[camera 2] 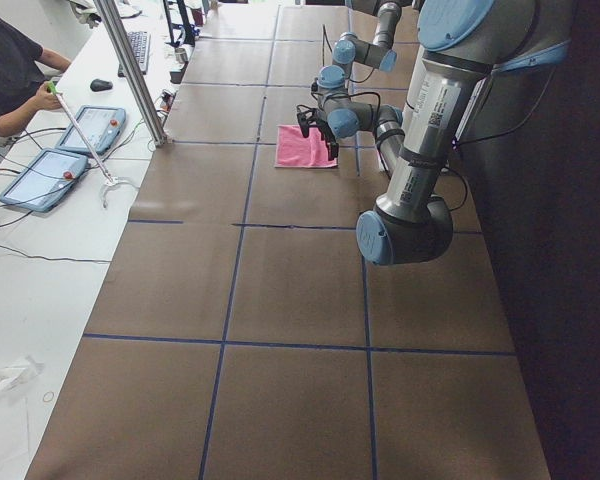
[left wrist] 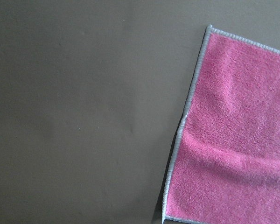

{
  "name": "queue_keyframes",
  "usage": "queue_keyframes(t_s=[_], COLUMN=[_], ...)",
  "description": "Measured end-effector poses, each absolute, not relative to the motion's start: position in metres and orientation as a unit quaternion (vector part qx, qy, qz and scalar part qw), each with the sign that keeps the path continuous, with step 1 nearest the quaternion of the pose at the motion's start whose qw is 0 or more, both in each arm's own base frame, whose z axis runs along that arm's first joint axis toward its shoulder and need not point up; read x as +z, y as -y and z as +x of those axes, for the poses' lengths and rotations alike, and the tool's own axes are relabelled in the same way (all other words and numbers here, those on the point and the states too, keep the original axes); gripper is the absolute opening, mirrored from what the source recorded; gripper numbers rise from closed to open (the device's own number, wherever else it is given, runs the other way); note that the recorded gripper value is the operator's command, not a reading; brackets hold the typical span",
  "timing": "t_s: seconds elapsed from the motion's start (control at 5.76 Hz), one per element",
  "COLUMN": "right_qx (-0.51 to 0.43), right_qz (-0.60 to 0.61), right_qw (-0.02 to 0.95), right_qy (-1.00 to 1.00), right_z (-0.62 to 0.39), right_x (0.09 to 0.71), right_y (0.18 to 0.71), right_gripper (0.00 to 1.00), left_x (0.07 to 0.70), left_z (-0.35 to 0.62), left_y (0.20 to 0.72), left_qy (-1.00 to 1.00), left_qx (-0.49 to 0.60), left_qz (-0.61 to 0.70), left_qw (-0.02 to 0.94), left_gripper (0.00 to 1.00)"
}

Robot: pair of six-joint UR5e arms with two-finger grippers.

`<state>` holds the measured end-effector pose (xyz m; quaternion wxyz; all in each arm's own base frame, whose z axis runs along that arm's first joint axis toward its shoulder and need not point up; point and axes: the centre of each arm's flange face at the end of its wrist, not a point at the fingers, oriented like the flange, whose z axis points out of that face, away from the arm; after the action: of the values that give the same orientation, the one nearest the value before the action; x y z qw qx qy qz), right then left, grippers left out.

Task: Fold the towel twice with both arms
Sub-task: 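Close both grippers on the near corners of the pink towel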

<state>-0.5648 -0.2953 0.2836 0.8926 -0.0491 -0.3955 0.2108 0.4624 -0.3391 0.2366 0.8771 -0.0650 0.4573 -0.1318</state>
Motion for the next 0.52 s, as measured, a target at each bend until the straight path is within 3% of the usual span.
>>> queue_keyframes(t_s=[0.52], right_qx=[0.222], right_qz=[-0.053], right_qw=[0.884], right_qy=[0.408], right_z=[-0.555], right_x=[0.271], right_y=[0.295], right_gripper=[0.0], left_x=[0.251], left_z=[0.502], left_y=[0.328], left_qy=[-0.432], left_qx=[-0.161], left_qz=[-0.056], left_qw=[0.886], left_gripper=[1.0])
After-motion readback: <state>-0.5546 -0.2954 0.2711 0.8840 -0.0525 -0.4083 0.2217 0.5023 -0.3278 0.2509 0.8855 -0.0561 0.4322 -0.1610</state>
